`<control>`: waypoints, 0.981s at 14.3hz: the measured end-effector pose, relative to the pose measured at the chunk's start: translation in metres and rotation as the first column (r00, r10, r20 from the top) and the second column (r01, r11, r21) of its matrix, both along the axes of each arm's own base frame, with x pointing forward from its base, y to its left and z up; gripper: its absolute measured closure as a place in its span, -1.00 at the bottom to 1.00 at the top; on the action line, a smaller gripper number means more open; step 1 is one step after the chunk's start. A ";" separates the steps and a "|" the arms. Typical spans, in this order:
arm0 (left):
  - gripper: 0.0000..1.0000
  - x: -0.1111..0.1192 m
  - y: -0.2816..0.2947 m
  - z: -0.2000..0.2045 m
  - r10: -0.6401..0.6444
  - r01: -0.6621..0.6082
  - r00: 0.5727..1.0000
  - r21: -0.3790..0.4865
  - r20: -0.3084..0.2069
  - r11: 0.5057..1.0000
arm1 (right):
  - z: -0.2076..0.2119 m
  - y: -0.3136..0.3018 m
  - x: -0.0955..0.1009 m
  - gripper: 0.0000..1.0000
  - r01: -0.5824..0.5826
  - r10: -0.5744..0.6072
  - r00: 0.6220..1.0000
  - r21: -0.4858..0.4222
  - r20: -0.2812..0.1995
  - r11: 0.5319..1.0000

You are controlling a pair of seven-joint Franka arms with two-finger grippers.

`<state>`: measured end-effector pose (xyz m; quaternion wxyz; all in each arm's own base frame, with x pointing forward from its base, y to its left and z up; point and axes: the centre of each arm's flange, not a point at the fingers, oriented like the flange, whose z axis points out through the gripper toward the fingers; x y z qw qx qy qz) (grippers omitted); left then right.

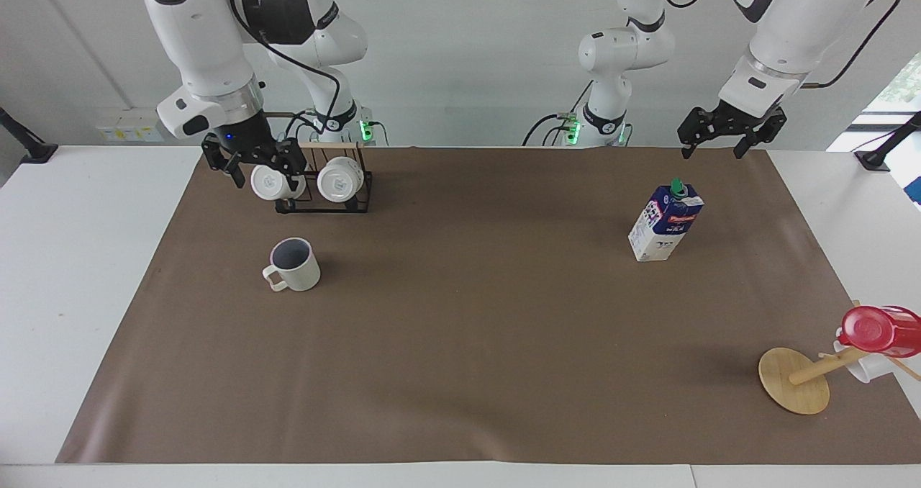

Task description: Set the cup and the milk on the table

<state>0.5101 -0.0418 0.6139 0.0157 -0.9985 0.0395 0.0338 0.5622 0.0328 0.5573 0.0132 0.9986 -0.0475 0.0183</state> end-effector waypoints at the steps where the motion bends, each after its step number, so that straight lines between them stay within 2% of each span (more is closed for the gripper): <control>1: -1.00 0.000 0.000 0.000 0.000 0.000 1.000 0.000 0.000 1.000 | -0.017 0.003 0.009 -1.00 0.019 -0.019 1.000 -0.003 -0.005 1.000; 3: -1.00 0.000 0.000 0.000 0.000 0.000 1.000 0.000 0.000 1.000 | -0.053 0.012 0.024 -1.00 0.052 -0.052 0.998 -0.009 -0.020 0.999; 6: -1.00 0.000 0.000 0.000 0.000 0.000 1.000 0.000 0.000 1.000 | -0.104 0.026 0.036 -1.00 0.068 -0.068 0.998 -0.009 0.002 0.998; 10: -1.00 0.000 0.000 0.000 0.000 0.000 1.000 0.000 0.000 1.000 | -0.161 0.026 0.026 -1.00 0.082 -0.082 0.997 0.001 -0.005 0.997; 14: -1.00 0.000 0.000 0.000 0.000 0.000 1.000 0.000 0.000 1.000 | -0.186 0.019 0.016 -1.00 0.091 -0.091 0.996 0.001 -0.008 0.996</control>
